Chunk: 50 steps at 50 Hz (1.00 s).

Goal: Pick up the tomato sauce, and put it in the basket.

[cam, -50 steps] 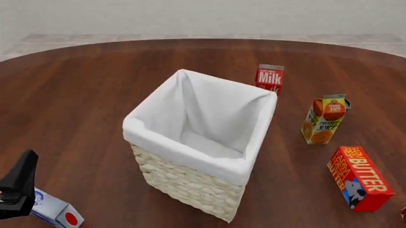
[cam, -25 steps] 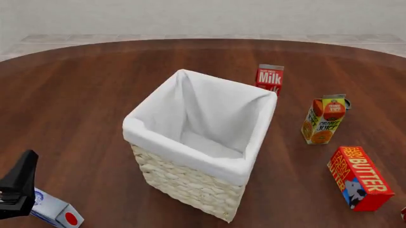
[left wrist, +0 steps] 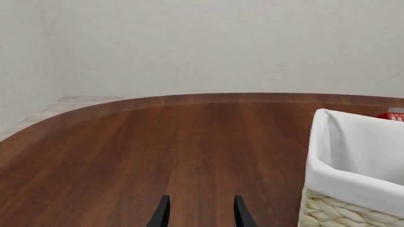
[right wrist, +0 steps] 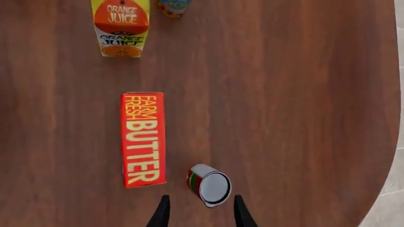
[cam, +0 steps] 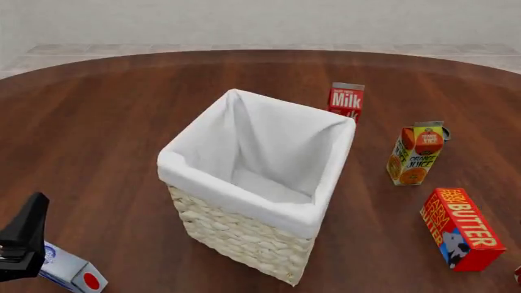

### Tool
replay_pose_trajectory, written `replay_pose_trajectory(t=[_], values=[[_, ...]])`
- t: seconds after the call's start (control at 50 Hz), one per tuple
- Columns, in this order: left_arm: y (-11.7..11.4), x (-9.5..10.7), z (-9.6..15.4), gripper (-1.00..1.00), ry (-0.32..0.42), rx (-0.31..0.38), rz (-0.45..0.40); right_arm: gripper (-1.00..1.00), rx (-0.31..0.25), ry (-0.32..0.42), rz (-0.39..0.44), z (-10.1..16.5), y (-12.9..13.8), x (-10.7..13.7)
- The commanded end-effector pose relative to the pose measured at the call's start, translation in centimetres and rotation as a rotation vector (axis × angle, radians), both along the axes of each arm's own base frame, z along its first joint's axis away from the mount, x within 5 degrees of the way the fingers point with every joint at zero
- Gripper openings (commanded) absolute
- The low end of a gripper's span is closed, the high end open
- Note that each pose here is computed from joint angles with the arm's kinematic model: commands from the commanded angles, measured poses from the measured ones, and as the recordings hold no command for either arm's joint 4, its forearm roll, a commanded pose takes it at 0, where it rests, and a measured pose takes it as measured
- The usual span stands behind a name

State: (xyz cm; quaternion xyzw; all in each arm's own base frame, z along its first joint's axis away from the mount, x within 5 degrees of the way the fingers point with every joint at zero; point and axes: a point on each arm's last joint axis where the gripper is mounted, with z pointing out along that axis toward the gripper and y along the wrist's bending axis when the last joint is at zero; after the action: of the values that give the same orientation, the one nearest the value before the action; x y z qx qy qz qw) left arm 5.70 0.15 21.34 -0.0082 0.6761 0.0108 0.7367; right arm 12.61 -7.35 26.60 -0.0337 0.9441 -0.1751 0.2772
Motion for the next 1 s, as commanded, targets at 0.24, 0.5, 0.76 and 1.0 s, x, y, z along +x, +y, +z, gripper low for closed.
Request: replay_pose_trajectory(t=[0.24, 0.5, 0.76, 1.0], values=[[0.0, 0.0, 0.0, 1.0, 0.0, 0.0, 0.0, 1.0, -0.009, 0.071, -0.032, -3.7, -2.3, 0.9], [0.0, 0.0, 0.0, 1.0, 0.0, 0.0, 0.0, 1.0, -0.01, 0.095, -0.052, -4.6, -3.1, 0.8], [0.0, 0.0, 0.0, 1.0, 0.0, 0.0, 0.0, 1.0, 0.005, 0.112, -0.061, -6.2, -3.4, 0.9], [0.0, 0.0, 0.0, 1.0, 0.0, 0.0, 0.0, 1.0, 0.006, 0.129, -0.069, -7.0, -3.7, 0.6]])
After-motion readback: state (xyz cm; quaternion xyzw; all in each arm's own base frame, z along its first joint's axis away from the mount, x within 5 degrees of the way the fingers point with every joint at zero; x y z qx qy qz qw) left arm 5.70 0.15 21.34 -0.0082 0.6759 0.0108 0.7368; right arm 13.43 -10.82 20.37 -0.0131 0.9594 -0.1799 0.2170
